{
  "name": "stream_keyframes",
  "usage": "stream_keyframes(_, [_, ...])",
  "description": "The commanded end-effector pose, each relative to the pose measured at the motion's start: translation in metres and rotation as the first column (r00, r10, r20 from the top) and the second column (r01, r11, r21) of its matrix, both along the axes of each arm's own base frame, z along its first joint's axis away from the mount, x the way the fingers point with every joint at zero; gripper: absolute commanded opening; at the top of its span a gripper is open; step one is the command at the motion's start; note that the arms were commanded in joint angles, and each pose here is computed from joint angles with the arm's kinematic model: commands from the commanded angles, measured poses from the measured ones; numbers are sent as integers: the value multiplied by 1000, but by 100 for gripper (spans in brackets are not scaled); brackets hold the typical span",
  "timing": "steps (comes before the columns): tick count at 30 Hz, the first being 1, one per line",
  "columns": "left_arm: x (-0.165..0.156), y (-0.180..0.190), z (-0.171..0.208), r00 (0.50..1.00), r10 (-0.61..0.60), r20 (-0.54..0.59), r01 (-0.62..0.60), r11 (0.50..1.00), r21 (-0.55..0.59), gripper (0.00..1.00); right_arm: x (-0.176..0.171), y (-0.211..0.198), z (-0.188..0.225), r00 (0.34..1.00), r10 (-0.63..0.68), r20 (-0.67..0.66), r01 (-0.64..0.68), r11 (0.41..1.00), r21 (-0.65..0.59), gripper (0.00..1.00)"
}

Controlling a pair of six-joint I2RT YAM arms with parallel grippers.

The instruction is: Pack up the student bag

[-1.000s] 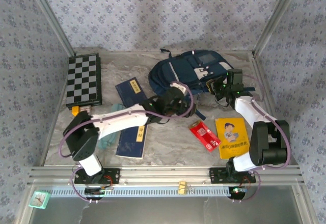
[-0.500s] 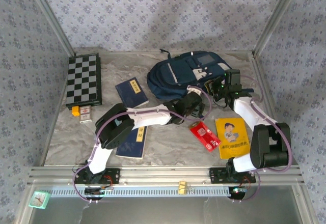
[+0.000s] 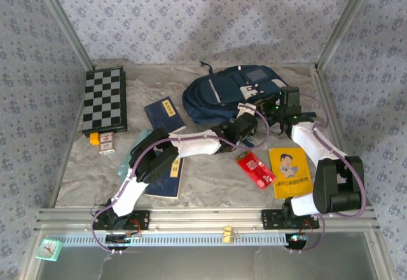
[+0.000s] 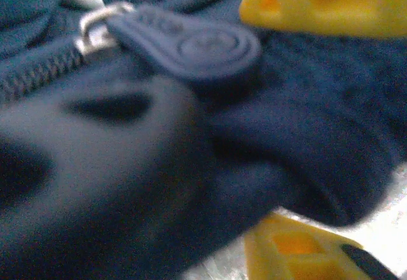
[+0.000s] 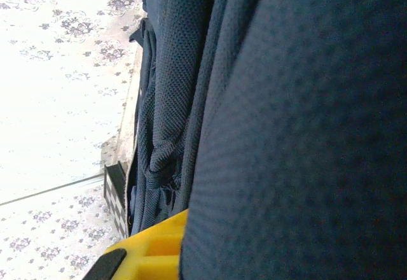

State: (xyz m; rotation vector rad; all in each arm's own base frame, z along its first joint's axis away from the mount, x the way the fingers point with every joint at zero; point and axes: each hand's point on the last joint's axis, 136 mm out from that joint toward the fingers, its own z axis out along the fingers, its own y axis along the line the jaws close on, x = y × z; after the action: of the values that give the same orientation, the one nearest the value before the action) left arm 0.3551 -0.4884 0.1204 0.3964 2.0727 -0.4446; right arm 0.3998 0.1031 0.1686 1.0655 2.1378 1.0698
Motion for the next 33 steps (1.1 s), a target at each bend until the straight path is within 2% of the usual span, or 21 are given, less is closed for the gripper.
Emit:
stream_keyframes(1, [20, 0, 30, 997, 46, 58, -41, 995, -86, 22, -3, 9, 25, 997, 38, 64, -40, 999, 28, 0])
stream_keyframes(8, [13, 7, 40, 997, 18, 80, -9, 994, -107, 0, -1, 5, 29, 997, 37, 74, -39, 999, 20, 0])
stream_keyframes(21, [-6, 30, 51, 995, -51, 89, 59, 994, -95, 0, 6, -3, 37, 994, 50, 93, -52, 998, 25, 0])
stream_keyframes(33, [-19, 61, 42, 996, -80, 29, 82, 995, -58, 0, 11, -12, 37, 995, 49, 84, -52, 998, 25, 0])
